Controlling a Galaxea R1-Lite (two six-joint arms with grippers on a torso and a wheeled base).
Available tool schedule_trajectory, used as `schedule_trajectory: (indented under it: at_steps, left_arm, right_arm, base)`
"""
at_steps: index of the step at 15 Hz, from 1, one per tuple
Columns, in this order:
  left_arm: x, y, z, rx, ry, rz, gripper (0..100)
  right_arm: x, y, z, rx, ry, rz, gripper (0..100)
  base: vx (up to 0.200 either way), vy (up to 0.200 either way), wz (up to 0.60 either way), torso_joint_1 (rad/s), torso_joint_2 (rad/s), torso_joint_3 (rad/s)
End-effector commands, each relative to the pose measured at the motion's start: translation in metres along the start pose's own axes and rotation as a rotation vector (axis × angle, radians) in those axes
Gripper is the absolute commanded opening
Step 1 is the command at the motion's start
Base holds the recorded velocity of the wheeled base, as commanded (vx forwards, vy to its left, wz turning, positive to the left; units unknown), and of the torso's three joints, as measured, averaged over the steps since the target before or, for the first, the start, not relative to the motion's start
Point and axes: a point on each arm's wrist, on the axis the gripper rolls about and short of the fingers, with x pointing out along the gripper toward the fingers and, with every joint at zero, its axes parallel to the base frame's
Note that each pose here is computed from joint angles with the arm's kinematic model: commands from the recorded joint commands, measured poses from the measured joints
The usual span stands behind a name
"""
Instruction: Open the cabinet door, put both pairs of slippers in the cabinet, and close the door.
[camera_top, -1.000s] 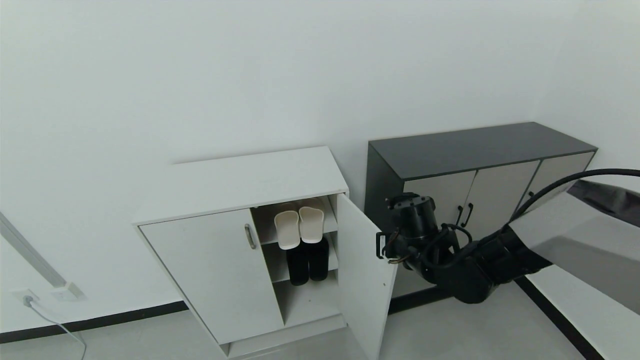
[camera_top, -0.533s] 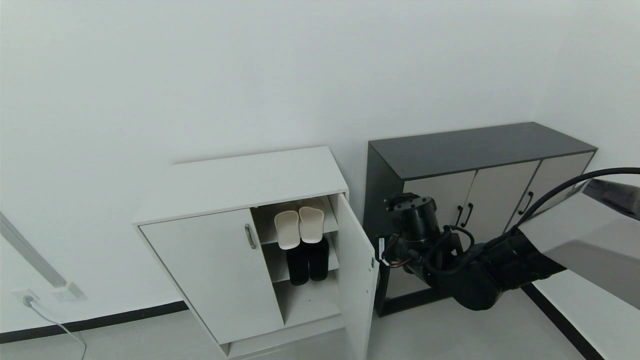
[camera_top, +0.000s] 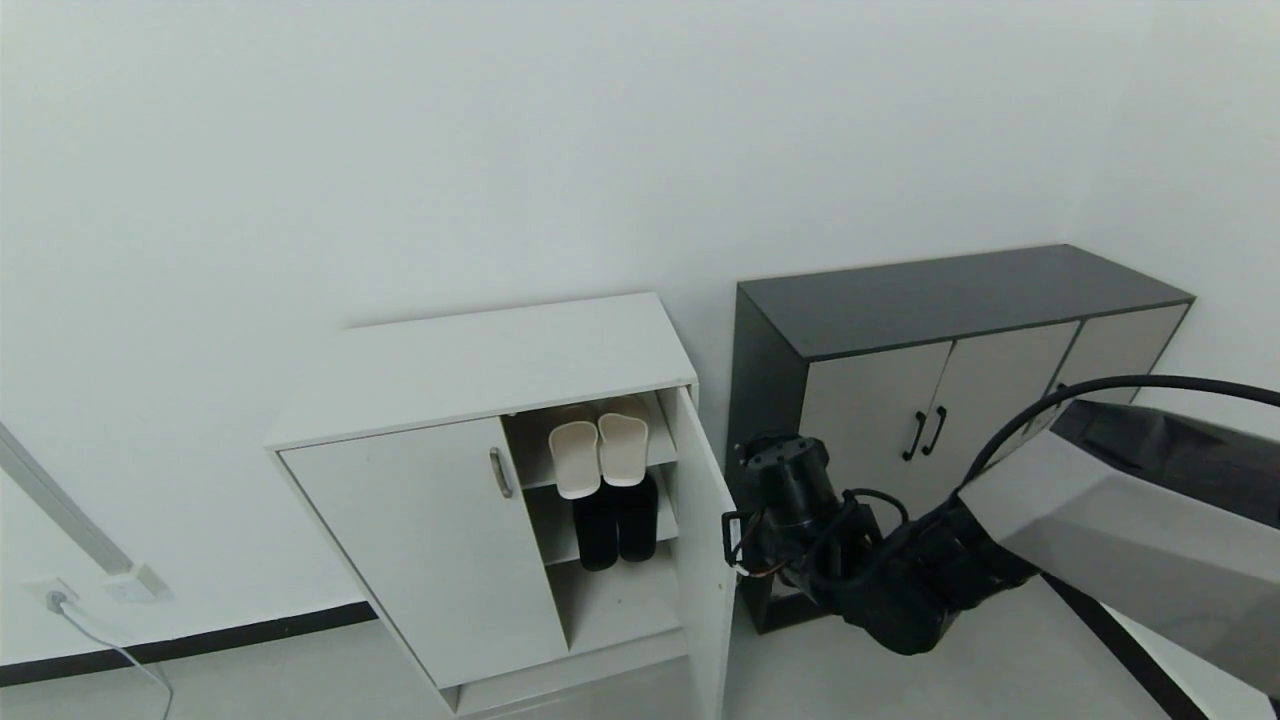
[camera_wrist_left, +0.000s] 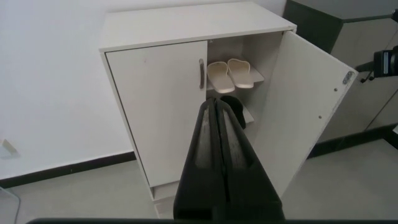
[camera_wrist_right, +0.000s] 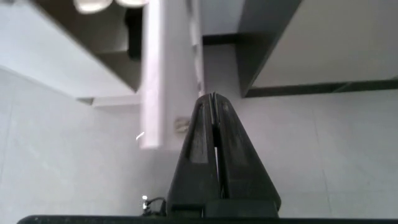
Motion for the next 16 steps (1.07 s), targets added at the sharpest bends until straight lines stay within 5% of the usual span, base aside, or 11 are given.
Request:
schedule_trajectory:
  at_steps: [1,7,13,16]
  left_arm:
    - [0.0,0.0,0.0,0.0,0.002,0.001,0]
    - [0.0,0.0,0.0,0.0,0.002,0.001,0]
    - [0.0,0.0,0.0,-0.001,0.002,0.001,0]
    - [0.0,0.0,0.0,-0.001,0.0,0.001,0]
  right_arm:
    - [-0.004,0.016,-0.01,-0.005,0.022,0.051,0]
    - [-0.026,0.026,-0.013,0.02,-0.055,0.225,0]
    - [-0.037,0.019,-0.012,-0.05,-0.078,0.257,0]
    - [-0.037,0.02,-0.012,-0.052,-0.078,0.257,0]
  base:
    - [0.0,0.0,0.0,0.0,0.0,0.0]
    - [0.0,0.0,0.0,0.0,0.0,0.0]
    - [0.0,0.0,0.0,0.0,0.0,0.0]
    - [0.0,0.0,0.6,-0.002,0.0,0.002]
